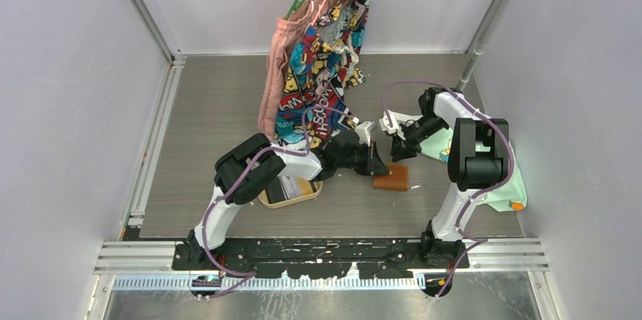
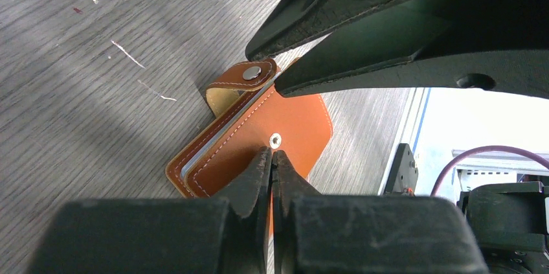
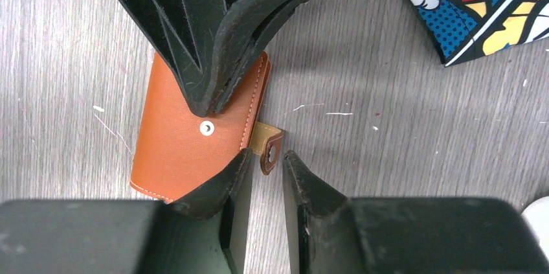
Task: Put the credit cards into the card holder
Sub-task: Close the card holder at the center of the board.
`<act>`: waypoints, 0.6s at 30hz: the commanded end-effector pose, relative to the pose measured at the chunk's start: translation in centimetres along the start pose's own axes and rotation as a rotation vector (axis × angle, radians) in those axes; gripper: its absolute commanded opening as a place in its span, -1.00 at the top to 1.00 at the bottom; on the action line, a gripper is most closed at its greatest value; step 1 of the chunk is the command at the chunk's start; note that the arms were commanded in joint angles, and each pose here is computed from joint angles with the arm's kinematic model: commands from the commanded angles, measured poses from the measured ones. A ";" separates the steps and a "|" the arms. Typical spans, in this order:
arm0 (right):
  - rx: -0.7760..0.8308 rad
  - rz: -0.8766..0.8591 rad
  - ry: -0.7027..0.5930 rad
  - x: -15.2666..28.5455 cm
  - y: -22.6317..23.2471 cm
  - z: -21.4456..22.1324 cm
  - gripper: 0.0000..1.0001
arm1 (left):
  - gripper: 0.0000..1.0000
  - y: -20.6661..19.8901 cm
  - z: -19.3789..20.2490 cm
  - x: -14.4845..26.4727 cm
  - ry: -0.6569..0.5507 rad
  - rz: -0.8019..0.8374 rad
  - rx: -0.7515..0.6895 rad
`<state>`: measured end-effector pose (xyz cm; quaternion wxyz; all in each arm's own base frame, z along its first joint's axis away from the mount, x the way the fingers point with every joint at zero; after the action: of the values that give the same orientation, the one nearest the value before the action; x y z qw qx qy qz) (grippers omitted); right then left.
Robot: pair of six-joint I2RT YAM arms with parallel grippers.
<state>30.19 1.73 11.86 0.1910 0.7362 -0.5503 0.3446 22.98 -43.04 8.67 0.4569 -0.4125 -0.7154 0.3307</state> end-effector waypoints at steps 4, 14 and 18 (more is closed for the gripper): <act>0.003 -0.005 0.020 0.4 -0.8 -0.4 0.53 | 0.96 2.0 0.9 0.5 0.019 -0.102 -0.001; -0.011 -0.025 0.031 0.8 -0.7 -0.6 0.81 | 0.96 2.0 0.8 0.6 0.017 -0.110 -0.001; -0.011 -0.022 0.042 1.0 -0.7 -0.8 0.69 | 0.96 2.0 0.8 0.5 0.019 -0.111 -0.002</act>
<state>30.53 1.63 11.90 0.2122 0.7354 -0.5408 0.3488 22.98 -43.03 8.65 0.4571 -0.4122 -0.7155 0.3306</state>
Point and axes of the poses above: each gripper's point midway between its finger pads, its own x axis back along the fingers, its own y axis along the line the jaws close on, z = x × y, the point moved 9 cm from there along x, back along the fingers, and after that the axes turned 14 degrees about x, right-handed, at the moved point
